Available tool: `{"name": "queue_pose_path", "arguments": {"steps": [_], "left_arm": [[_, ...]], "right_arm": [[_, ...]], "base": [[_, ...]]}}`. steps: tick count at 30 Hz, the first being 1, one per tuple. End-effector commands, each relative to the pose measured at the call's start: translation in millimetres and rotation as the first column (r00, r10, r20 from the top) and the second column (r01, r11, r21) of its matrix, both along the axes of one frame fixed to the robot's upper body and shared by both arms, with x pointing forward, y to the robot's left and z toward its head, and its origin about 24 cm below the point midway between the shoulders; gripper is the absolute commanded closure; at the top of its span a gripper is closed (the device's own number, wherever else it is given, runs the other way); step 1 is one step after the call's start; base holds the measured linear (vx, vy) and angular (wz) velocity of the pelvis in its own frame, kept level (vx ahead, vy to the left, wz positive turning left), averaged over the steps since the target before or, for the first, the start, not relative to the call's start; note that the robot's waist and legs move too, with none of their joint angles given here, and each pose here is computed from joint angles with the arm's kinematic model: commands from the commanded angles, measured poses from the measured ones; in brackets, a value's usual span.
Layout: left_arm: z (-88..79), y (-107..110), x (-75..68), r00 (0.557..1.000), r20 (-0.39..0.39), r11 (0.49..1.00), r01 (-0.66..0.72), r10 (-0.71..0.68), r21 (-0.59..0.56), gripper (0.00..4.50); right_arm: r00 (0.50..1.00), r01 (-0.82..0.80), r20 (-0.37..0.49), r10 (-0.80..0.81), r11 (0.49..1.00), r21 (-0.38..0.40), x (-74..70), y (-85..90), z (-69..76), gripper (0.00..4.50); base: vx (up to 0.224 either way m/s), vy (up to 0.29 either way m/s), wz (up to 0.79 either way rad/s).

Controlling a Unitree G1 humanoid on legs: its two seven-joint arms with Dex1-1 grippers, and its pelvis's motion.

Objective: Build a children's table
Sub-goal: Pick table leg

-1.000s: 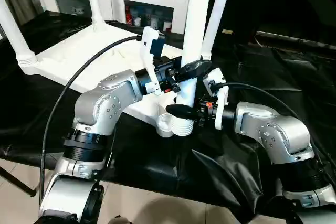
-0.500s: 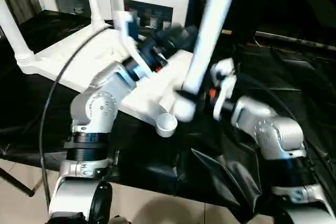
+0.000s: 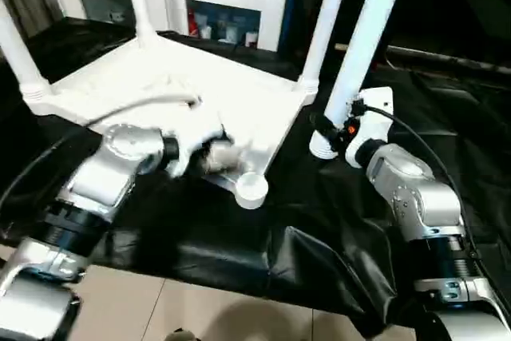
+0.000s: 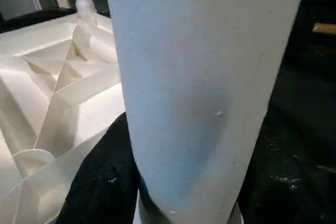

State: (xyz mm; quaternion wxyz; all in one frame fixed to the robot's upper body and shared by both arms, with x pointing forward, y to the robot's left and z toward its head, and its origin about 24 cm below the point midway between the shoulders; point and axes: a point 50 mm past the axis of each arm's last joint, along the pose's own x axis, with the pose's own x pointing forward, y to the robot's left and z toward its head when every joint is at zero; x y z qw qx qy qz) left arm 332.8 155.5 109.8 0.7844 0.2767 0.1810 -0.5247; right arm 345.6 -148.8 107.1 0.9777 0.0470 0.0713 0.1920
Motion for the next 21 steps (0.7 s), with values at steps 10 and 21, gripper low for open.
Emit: {"name": "queue_pose_path", "arguments": {"steps": [10, 21], "left_arm": [[-32.2, 6.7, 21.9, 0.997, 0.067, 0.966, -0.041, 0.024, 0.254, 0.62], [-48.9, -1.1, 18.4, 0.991, -0.127, 0.976, 0.074, -0.048, 0.207, 0.98]], "right_arm": [[1.0, -0.012, 0.026, 0.012, 1.0, -0.001, -3.4, 1.8, 1.7, 2.57], [0.999, -0.043, 0.029, 0.043, 0.999, -0.012, -3.2, 4.2, 1.9, 2.57]], "base": [[0.0, 0.0, 0.0], [0.0, 0.0, 0.0]]}}
